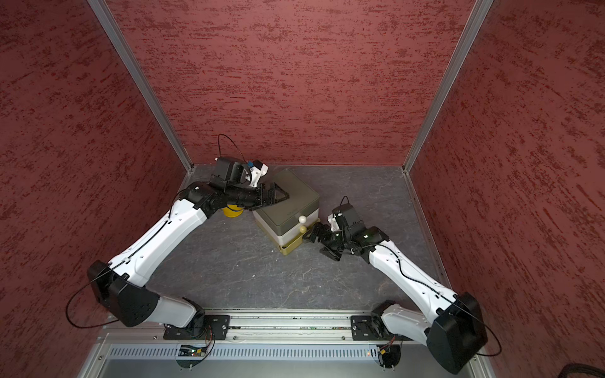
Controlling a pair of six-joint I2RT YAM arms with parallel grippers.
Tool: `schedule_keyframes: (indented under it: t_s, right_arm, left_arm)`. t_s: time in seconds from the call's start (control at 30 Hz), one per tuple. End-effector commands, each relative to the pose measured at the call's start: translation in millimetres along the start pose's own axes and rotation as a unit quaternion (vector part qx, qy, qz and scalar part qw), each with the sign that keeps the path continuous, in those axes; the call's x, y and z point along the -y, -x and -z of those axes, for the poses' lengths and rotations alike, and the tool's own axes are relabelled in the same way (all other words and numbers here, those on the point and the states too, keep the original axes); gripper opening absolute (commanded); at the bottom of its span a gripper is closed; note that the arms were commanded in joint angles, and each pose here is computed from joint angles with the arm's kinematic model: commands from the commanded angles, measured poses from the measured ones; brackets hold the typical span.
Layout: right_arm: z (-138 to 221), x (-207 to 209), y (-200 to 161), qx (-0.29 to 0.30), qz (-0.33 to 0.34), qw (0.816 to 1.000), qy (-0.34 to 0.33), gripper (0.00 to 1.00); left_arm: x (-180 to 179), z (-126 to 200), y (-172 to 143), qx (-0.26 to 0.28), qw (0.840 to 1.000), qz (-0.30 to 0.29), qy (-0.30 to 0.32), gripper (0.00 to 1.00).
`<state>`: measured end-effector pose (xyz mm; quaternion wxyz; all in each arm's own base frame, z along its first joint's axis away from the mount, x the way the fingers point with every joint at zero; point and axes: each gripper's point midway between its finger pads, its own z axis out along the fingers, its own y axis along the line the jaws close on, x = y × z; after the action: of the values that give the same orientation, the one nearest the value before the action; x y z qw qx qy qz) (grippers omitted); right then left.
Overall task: Take the keys out of the drawer
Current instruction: Open the drawer in the storage box.
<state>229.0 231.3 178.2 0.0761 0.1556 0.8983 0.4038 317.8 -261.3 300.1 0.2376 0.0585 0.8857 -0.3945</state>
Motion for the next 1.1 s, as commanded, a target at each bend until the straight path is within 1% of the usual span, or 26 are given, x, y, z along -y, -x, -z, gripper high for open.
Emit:
schedule_keyframes:
  t_s: [0.0, 0.07, 0.13, 0.17, 0.27, 0.33, 0.43, 0.5, 0.57, 0.63, 0.77, 0.9, 1.07]
  right_arm:
    - [2, -21, 12, 0.024, 0.014, 0.999, 0.028, 0.9]
    - [-3, -25, 11, 0.016, 0.012, 0.999, 0.043, 0.87]
    - [-7, -27, 12, 0.014, 0.011, 0.998, 0.058, 0.82]
    - [-10, -26, 12, 0.01, 0.012, 0.998, 0.061, 0.8]
    - [-22, -27, 10, -0.012, 0.026, 0.997, 0.072, 0.78]
    - [-28, -28, 9, -0.021, 0.035, 0.996, 0.083, 0.76]
    - [-28, -34, 9, -0.021, 0.046, 0.993, 0.102, 0.75]
    - [-21, -41, 8, -0.015, 0.051, 0.991, 0.119, 0.72]
    - [-13, -46, 8, -0.003, 0.06, 0.99, 0.13, 0.71]
    - [-8, -47, 10, 0.009, 0.067, 0.989, 0.132, 0.7]
    - [-14, -46, 18, 0.009, 0.069, 0.988, 0.135, 0.66]
    - [-17, -48, 29, 0.014, 0.07, 0.989, 0.133, 0.63]
    - [-13, -52, 42, 0.026, 0.074, 0.986, 0.145, 0.55]
  left_arm:
    - [0, 11, 1, 0.015, 1.0, -0.009, 0.014, 1.0]
    - [-10, 9, -2, 0.002, 0.999, 0.012, 0.03, 1.0]
    - [-16, 5, -5, -0.014, 0.999, 0.017, 0.037, 1.0]
    - [-16, 4, -5, -0.019, 0.999, 0.016, 0.036, 1.0]
    - [-6, 1, -6, -0.023, 1.0, 0.008, 0.01, 1.0]
    - [-5, -2, -7, -0.023, 1.0, 0.005, 0.009, 1.0]
    - [-10, -6, -10, -0.032, 0.999, 0.01, 0.019, 1.0]
    - [-13, -7, -13, -0.035, 0.999, 0.014, 0.025, 1.0]
    - [-16, -9, -14, -0.037, 0.999, 0.013, 0.027, 0.97]
    - [-18, -12, -15, -0.042, 0.999, 0.01, 0.029, 0.91]
    - [-20, -18, -12, -0.049, 0.998, 0.004, 0.031, 0.78]
    - [-23, -19, -11, -0.049, 0.998, 0.009, 0.036, 0.78]
    - [-29, -22, -13, -0.055, 0.998, 0.013, 0.041, 0.77]
